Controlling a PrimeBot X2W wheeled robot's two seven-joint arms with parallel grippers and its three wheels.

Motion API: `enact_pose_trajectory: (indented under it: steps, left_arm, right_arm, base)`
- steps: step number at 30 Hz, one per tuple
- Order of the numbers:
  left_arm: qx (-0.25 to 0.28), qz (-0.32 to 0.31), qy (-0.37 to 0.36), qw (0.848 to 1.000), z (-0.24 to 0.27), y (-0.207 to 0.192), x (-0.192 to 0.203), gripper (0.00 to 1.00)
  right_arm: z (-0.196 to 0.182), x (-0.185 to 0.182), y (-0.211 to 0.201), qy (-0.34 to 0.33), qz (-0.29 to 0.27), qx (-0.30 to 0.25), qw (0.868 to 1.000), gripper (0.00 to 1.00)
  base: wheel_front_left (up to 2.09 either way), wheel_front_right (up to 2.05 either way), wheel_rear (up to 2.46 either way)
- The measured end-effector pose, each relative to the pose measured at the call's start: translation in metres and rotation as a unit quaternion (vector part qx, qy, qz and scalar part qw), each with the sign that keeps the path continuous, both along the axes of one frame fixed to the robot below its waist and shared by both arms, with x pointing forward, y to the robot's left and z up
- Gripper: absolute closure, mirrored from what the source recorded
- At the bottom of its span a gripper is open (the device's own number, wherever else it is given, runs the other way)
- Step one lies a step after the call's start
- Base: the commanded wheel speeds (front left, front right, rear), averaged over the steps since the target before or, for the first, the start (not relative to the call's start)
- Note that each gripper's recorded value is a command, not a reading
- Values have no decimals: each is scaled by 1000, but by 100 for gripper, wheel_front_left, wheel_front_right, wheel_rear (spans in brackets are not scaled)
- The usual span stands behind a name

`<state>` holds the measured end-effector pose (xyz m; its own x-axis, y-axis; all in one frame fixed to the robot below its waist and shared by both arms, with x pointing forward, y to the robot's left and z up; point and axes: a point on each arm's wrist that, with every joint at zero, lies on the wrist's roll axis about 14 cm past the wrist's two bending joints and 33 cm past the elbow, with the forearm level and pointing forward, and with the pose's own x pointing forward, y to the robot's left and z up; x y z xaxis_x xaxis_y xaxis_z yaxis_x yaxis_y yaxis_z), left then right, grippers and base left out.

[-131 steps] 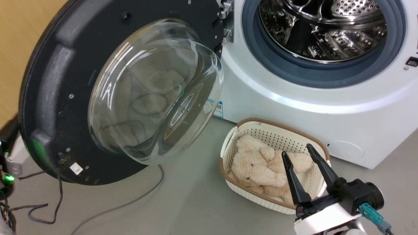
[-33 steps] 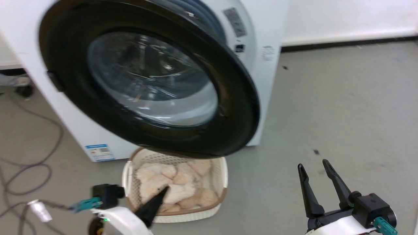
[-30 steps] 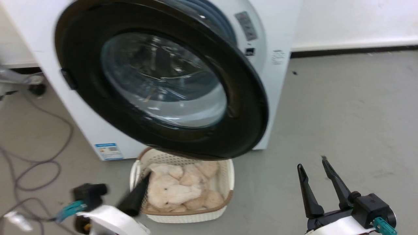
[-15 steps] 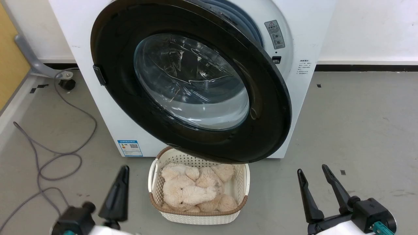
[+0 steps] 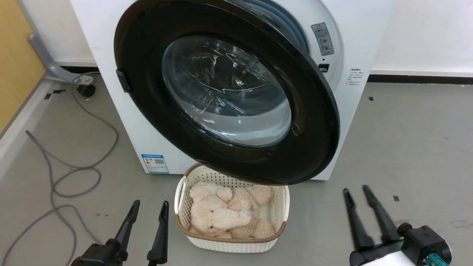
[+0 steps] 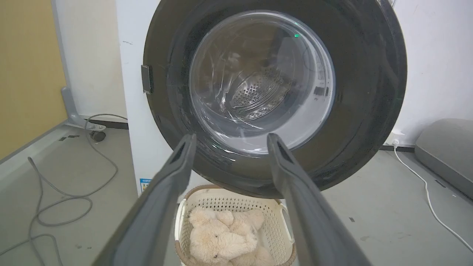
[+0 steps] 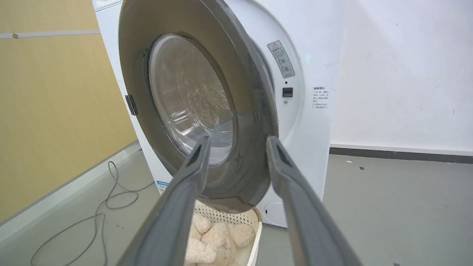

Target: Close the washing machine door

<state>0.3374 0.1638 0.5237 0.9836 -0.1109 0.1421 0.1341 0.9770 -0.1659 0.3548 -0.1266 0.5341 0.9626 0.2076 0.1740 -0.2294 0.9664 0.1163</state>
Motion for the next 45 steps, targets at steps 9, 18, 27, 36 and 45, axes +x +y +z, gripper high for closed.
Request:
enact_pose_trajectory:
  steps: [9,18,27,36,45]
  left_arm:
    - [0,26,0,1000,0,13,3,0]
    - [5,51,13,999,-7,25,11,0]
    - [10,64,35,997,-20,32,23,0]
    - [14,75,50,996,-30,40,35,0]
    - [13,71,58,996,-38,39,53,0]
  right_arm:
    - [-10,10,42,7,85,-40,996,100]
    - [-24,54,59,18,169,-102,980,100]
    - [-32,132,34,44,135,-115,983,100]
    - [-40,187,22,71,112,-96,986,100]
    - [-36,246,4,84,77,-103,988,100]
  base:
    - [0,0,0]
    - [0,0,0]
    - [0,0,0]
    - [0,0,0]
    - [0,0,0]
